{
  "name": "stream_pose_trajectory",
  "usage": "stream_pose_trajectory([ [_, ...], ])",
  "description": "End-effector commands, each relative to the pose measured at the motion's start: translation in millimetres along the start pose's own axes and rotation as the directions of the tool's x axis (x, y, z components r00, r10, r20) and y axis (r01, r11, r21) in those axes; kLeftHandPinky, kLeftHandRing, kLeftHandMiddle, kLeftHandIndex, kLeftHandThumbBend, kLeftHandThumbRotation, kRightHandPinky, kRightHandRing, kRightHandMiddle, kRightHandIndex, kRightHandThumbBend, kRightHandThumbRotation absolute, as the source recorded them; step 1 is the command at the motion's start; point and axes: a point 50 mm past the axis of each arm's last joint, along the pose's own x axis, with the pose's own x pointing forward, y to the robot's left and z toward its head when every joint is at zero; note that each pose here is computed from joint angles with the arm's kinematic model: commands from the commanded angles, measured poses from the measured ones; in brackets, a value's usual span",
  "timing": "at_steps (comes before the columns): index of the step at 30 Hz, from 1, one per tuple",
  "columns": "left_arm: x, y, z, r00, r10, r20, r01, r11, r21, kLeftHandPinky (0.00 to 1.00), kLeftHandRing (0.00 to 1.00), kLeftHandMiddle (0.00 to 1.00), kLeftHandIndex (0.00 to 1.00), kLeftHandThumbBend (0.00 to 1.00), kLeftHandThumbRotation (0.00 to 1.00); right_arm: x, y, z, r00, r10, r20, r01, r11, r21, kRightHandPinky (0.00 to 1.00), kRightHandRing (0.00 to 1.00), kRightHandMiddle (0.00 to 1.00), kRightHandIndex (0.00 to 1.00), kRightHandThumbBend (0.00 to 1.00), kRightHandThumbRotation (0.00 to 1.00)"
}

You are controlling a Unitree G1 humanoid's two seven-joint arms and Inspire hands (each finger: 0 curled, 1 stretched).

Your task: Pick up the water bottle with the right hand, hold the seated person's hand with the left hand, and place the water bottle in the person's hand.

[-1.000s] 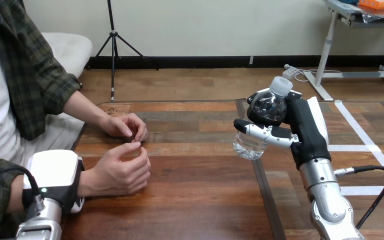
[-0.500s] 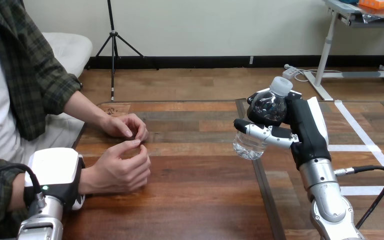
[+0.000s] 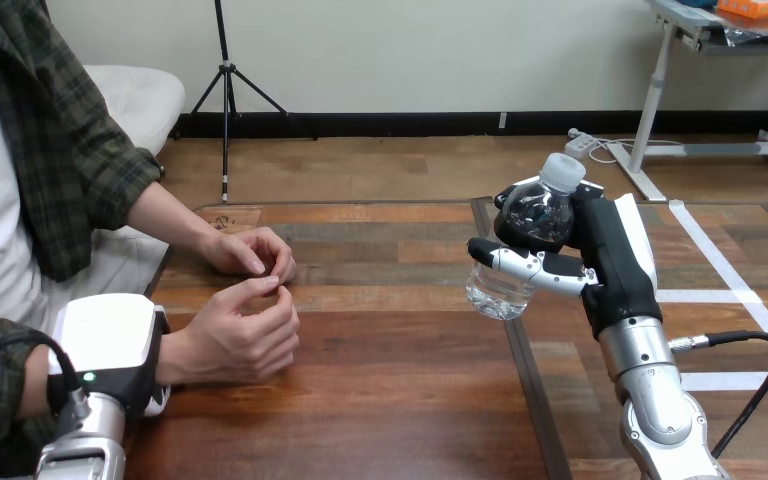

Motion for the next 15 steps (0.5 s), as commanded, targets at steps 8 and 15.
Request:
stream_pose_trajectory([
  [8,-10.2,-27.3,-0.2,0.999,-0.033,0.020,0.034,0.998,-0.057,0.53,0.55,0.57,0.57,0.79,0.00,26.0,-8.7,32.0,0.988,-0.032,0.154,0.031,1.000,0.004,0.36,0.42,0.48,0.51,0.74,0.00],
  [15,-9.6,-27.9,2.5,0.999,-0.012,0.032,0.015,0.995,-0.095,0.52,0.53,0.55,0.54,0.77,0.00,26.3,-8.9,31.7,0.988,-0.032,0.149,0.032,0.999,0.003,0.36,0.42,0.48,0.51,0.74,0.00],
])
